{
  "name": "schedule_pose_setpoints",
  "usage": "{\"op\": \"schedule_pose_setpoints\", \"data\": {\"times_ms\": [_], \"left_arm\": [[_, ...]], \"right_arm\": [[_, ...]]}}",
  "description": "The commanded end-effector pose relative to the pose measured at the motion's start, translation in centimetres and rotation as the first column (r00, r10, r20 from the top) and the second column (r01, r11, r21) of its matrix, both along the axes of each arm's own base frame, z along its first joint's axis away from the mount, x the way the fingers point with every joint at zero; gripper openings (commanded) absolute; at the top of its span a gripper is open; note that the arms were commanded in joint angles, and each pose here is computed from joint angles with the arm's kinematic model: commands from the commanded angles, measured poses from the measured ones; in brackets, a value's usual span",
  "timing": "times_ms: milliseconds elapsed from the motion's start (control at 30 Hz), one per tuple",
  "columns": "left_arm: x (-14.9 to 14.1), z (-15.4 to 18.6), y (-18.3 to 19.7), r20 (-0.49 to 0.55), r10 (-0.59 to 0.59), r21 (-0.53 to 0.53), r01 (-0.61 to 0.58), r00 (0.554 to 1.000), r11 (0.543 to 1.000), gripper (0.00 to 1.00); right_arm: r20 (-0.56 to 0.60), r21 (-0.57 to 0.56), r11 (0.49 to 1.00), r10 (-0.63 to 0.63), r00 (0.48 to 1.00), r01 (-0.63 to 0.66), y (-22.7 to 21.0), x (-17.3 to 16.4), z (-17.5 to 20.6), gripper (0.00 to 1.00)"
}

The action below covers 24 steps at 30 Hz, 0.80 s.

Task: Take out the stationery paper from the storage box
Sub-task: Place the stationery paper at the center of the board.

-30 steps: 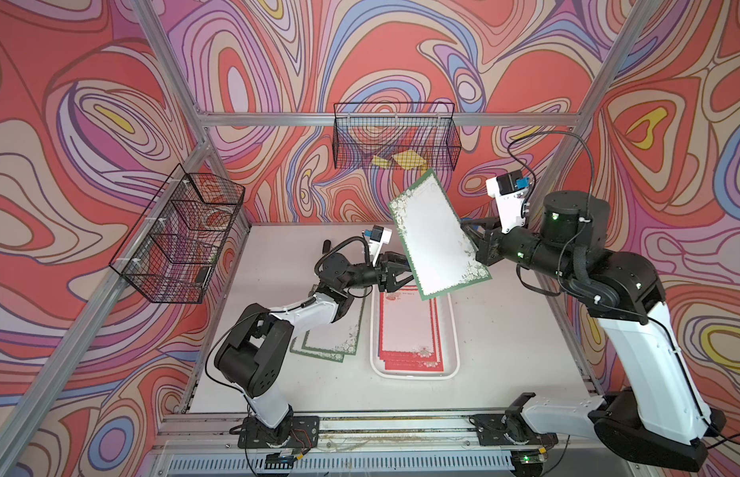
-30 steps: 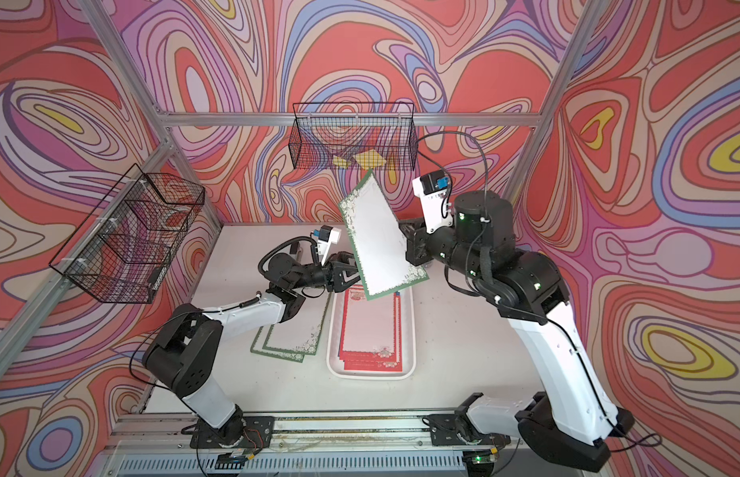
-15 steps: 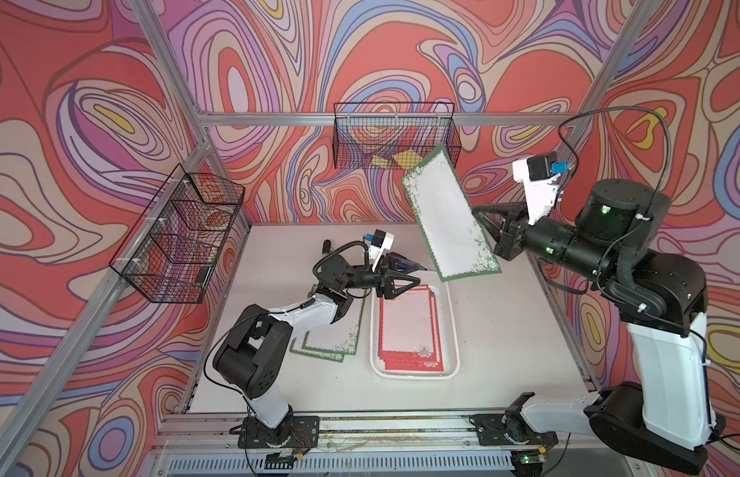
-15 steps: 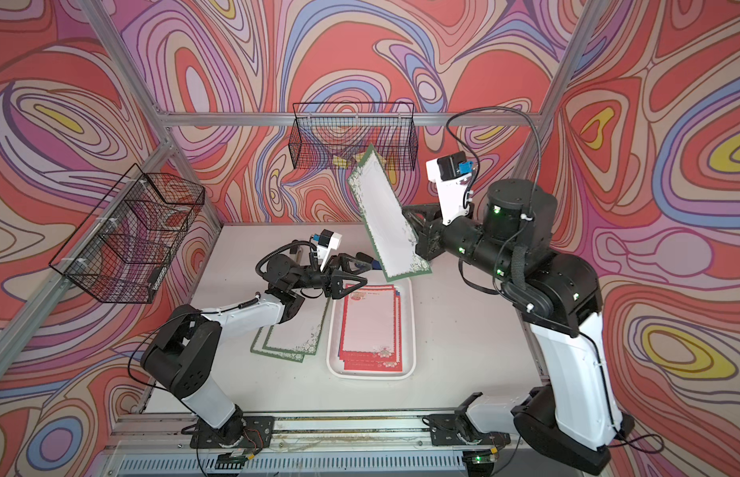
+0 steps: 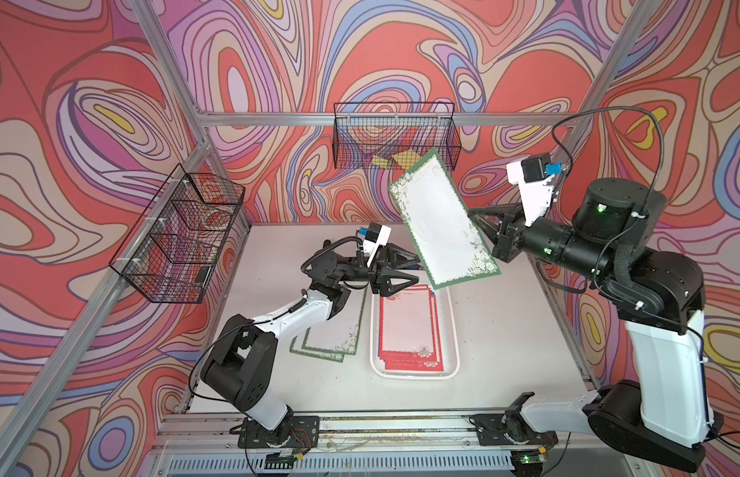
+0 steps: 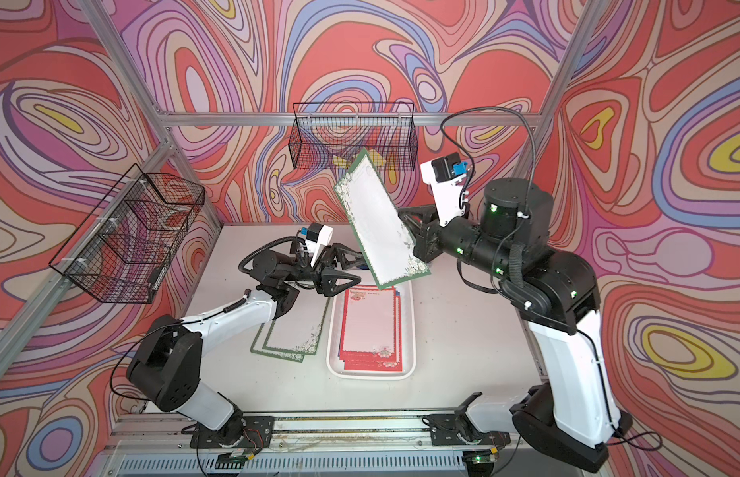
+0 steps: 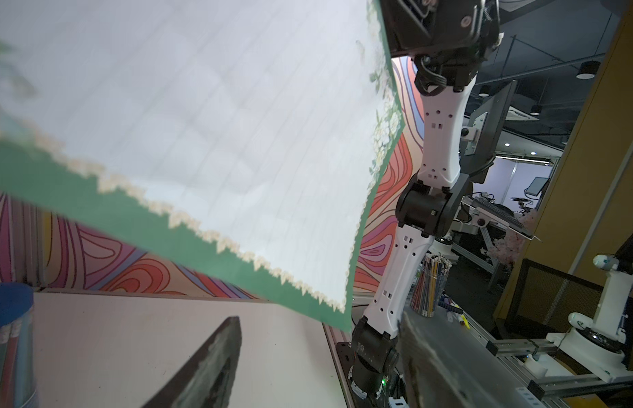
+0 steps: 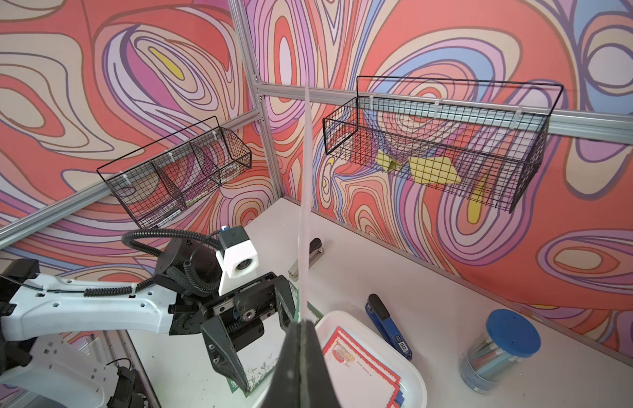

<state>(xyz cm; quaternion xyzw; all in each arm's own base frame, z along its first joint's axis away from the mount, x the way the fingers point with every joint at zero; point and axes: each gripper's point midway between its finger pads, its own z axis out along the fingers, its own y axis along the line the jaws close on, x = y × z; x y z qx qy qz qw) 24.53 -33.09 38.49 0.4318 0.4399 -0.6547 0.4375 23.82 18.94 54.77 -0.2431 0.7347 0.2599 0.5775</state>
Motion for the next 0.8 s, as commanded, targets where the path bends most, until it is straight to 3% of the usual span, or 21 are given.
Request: {"op": "schedule_pose_setpoints", "data": {"times_ms": [0,300,767], "left_arm": [[-1.0,3.5,0.9,0.076,0.015,-0.081,-0.009,0.997,0.997,0.72],[-0.5,6.8,1.1,-0.001,0.013,-0.131,-0.013,1.0,0.991,0.59],[3.0,5.4,-0.8,-0.191,-0.016,-0.107,-0.004,0.981,0.994,0.33]], "right_arm": [[0.032,0.039,0.998,0.05,0.998,-0.051,0.4,-1.1,1.0,0.0],[0.059,0.092,0.991,0.089,0.994,-0.094,0.7,-2.1,1.2,0.0],[0.083,0.106,0.988,0.102,0.991,-0.111,0.6,-2.6,1.7,0.0]]}}
